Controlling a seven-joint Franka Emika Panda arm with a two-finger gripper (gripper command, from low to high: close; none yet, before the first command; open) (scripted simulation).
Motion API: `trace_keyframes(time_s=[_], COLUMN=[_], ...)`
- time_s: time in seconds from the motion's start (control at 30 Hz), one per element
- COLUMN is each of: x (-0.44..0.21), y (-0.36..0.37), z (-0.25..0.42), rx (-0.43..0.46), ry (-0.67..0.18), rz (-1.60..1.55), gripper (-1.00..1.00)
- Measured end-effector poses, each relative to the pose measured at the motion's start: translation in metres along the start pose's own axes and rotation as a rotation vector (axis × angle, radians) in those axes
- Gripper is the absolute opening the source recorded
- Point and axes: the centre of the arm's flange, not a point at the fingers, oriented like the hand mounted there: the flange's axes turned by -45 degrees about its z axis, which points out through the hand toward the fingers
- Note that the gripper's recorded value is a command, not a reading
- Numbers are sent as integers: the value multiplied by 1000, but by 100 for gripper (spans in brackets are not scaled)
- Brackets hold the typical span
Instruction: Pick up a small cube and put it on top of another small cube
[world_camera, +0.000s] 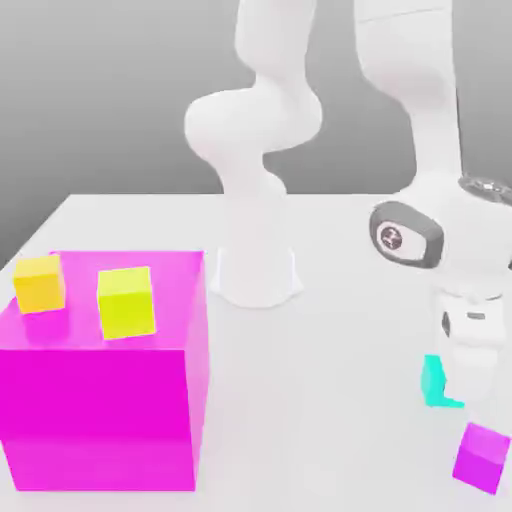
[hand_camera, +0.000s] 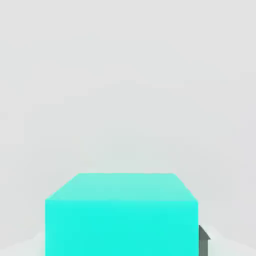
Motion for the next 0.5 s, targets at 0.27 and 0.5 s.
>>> trace_keyframes(time_s=[0.27,0.5], x=[16,20], y=[69,127], z=[-54,-37], rx=[1,1], ry=[0,1], rz=[190,343], gripper=[-100,-100])
